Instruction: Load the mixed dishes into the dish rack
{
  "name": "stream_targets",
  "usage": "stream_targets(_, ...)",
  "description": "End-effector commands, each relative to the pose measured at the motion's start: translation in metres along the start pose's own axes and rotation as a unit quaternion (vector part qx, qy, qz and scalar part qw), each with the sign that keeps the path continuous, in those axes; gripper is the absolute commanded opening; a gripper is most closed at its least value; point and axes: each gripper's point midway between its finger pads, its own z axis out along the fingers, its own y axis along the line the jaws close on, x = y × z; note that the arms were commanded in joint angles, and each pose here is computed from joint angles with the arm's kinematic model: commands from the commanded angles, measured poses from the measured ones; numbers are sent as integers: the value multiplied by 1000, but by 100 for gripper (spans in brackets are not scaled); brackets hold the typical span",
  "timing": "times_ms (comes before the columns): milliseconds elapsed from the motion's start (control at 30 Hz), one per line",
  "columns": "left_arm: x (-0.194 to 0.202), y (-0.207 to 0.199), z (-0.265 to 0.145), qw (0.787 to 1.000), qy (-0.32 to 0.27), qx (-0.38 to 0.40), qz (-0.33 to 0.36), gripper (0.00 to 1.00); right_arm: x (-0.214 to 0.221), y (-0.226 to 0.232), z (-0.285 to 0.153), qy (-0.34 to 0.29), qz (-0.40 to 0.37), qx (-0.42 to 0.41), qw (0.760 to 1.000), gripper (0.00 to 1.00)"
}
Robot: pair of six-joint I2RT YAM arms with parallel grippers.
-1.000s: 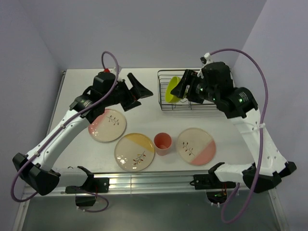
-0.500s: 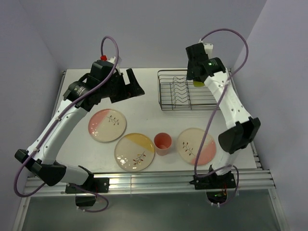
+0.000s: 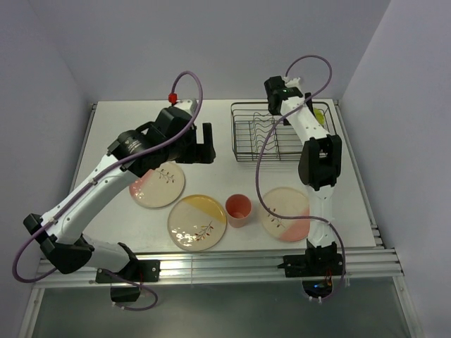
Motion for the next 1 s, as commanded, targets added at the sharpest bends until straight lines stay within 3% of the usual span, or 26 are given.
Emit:
stream_targets(0, -13, 12, -25, 999, -45, -6, 27, 99, -22, -32, 12, -23, 42, 62, 997, 0)
stream_targets(433, -3, 27, -29, 998, -35, -26, 48, 99, -2, 21, 58, 8, -1, 67, 998, 0)
stream_targets(633, -3, 31, -29, 997, -30, -39, 52, 99, 7, 34, 70, 22, -8, 65, 998, 16)
stream_targets(733, -4, 34, -28, 997, -27, -46, 49, 99, 8, 36, 70, 25, -4, 60, 998, 55)
stream_targets(767, -2, 34, -27, 998, -23, -45, 48, 99, 6, 37, 69, 24, -1, 57, 998, 81)
stream_targets(800, -2, 37, -25, 998, -20, -50, 45, 99, 5, 37, 67, 22, 2, 56, 998, 97)
stream_targets(967, -1, 57, -17, 997, 0, -79, 19, 99, -6, 34, 60, 14, 19, 36, 999, 100)
